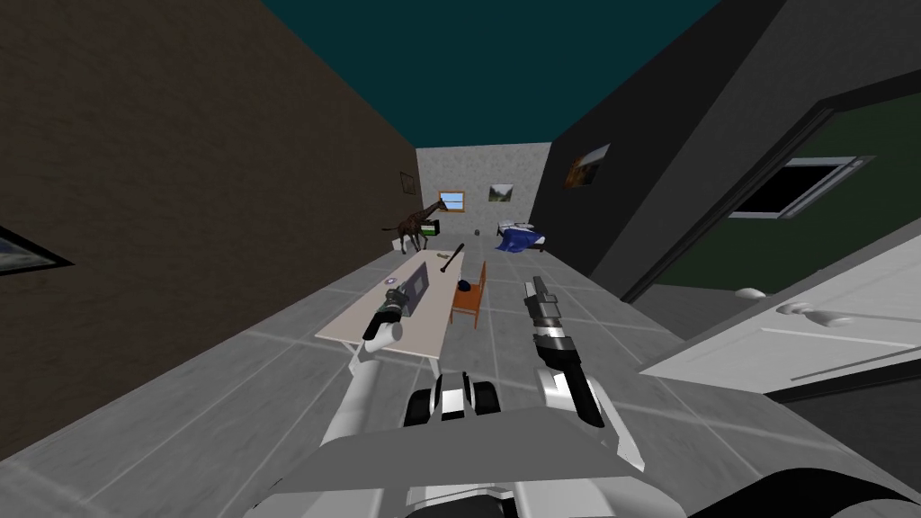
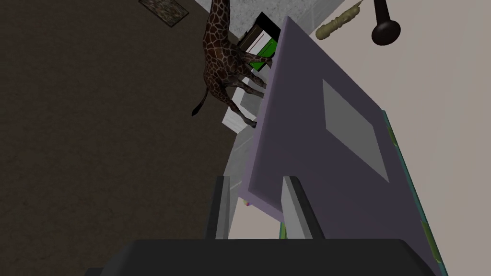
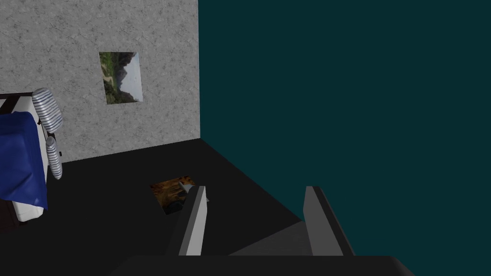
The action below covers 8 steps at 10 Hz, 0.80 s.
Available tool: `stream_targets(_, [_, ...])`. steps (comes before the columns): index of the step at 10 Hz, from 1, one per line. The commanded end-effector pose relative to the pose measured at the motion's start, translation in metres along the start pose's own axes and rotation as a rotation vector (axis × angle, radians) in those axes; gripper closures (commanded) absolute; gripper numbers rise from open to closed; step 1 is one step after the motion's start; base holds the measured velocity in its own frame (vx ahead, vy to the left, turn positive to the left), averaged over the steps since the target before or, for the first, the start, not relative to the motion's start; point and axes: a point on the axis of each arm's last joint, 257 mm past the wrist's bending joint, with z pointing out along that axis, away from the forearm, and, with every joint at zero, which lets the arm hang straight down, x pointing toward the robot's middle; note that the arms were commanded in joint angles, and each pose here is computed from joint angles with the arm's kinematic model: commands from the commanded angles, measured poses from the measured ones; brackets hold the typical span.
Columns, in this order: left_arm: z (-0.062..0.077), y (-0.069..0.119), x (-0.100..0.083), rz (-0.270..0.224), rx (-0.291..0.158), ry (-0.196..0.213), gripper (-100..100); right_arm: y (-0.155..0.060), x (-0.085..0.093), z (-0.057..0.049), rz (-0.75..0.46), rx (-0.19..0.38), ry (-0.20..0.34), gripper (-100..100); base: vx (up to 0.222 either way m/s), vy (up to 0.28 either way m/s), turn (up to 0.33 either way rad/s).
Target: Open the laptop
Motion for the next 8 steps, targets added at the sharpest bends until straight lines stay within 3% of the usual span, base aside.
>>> stream_targets(1, [0.0004, 0.0071, -0.0053, -0.075, -0.041, -0.02, 100, 0.0, 0.0, 0.0, 0.0, 0.0, 0.0, 0, 0.012, 0.048, 0.009])
stream_targets(8, [0.0046, 0.0125, -0.0042, -0.33, -0.138, -0.053, 100, 0.0, 0.0, 0.0, 0.0, 0.0, 0.0, 0, 0.022, 0.07, 0.035])
